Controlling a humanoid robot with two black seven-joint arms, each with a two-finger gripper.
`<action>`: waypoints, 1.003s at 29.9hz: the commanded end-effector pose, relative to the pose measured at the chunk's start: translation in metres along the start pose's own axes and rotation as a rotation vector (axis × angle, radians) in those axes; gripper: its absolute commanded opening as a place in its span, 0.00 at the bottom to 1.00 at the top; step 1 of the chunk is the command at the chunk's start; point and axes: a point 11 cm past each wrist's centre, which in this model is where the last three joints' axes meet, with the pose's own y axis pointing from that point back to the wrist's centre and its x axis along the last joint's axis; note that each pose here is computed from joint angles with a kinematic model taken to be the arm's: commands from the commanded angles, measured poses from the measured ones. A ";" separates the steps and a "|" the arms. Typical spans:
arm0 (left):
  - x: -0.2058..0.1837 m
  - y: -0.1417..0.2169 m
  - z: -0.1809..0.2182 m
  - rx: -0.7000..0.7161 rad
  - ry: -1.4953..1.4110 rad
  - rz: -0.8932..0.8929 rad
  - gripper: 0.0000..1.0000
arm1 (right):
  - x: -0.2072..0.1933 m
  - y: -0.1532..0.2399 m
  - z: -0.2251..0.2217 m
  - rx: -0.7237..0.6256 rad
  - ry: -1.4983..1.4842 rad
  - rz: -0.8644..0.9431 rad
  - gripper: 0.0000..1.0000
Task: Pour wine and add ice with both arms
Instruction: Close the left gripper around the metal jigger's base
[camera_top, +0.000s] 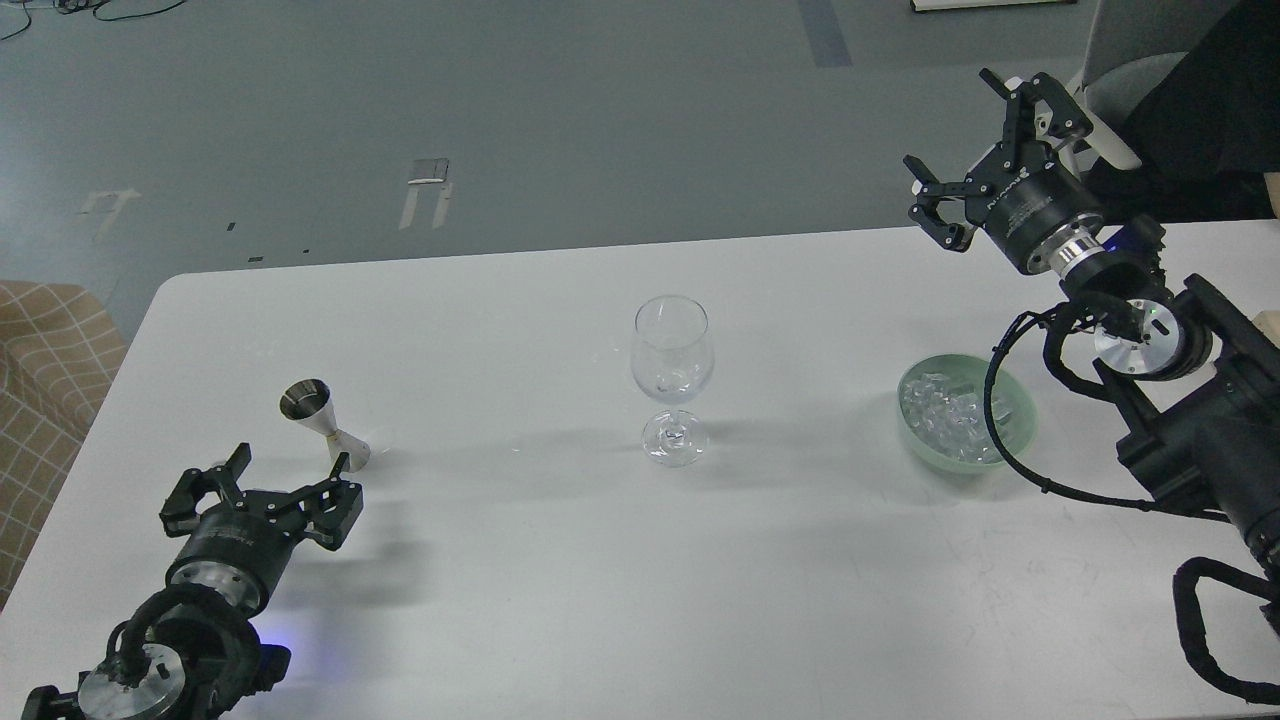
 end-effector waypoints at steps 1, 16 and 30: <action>0.004 -0.007 -0.001 -0.001 -0.010 0.008 0.98 | 0.001 0.001 -0.001 0.002 0.000 0.004 1.00; -0.001 -0.026 -0.001 -0.007 -0.035 -0.007 0.98 | 0.002 0.001 0.001 -0.003 0.000 0.006 1.00; 0.003 -0.036 0.000 -0.024 -0.046 -0.020 0.98 | 0.000 0.000 0.001 -0.004 0.003 0.002 1.00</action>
